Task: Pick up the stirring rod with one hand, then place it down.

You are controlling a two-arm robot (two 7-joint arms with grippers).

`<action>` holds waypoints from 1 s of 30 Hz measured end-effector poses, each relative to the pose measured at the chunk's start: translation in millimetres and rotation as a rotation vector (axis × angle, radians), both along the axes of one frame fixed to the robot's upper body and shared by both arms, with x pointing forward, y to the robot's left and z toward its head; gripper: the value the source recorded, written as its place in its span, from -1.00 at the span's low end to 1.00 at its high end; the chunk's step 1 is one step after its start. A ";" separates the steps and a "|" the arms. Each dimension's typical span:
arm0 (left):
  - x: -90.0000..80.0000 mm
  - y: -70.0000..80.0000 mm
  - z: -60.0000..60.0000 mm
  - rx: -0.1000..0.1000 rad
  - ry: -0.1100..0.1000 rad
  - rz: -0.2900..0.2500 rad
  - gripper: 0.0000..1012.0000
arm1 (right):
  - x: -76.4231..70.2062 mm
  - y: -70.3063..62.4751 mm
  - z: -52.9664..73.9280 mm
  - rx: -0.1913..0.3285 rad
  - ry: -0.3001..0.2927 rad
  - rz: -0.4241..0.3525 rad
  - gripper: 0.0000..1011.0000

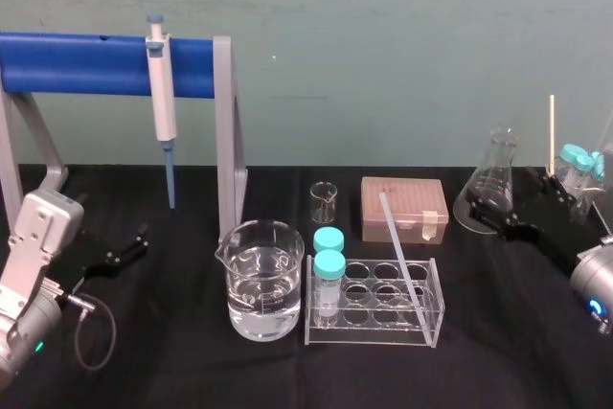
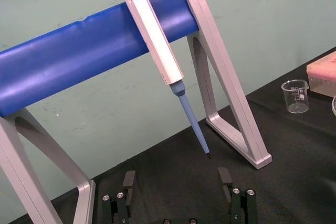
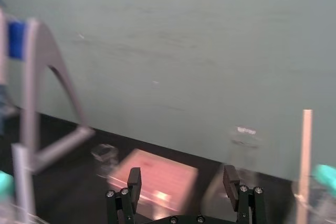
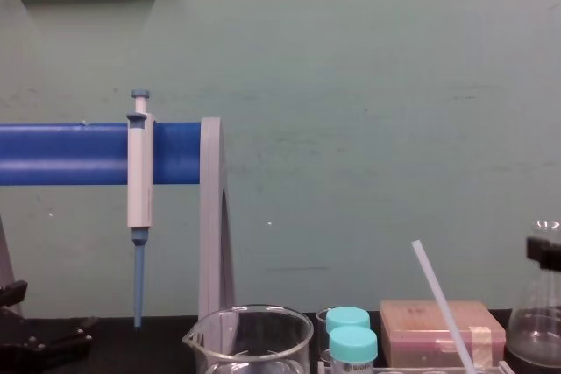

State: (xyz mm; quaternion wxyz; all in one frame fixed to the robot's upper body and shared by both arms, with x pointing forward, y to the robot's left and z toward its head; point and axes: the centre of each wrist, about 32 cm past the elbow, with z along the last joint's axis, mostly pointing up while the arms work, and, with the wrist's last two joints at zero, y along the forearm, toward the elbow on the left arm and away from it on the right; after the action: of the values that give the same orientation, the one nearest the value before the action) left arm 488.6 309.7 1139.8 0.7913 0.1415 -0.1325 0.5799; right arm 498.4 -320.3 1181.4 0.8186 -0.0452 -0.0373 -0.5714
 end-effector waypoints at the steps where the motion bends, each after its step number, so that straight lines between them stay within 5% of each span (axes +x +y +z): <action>1: 0.0 0.0 0.0 0.000 0.000 0.000 0.98 | 0.4 -0.1 3.8 0.023 0.011 0.014 0.98; 4: 0.0 0.0 0.0 0.000 0.000 0.000 0.98 | 1.0 0.5 20.2 0.119 0.073 0.099 0.98; 9: 0.0 0.0 0.0 0.000 0.000 0.000 0.98 | -0.9 4.4 32.6 0.153 0.129 0.211 0.98; 19: 0.0 0.0 0.0 0.000 0.000 0.000 0.98 | -0.8 19.7 41.4 0.071 0.157 0.395 0.98; 30: 0.0 0.0 0.0 0.000 0.000 0.000 0.98 | 21.2 31.2 30.4 -0.002 0.228 0.424 0.98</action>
State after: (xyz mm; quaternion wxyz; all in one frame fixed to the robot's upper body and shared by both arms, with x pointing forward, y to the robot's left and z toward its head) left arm 488.6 309.7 1139.8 0.7913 0.1415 -0.1325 0.5799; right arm 519.7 -289.1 1211.7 0.9191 -0.1013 0.0464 -0.3779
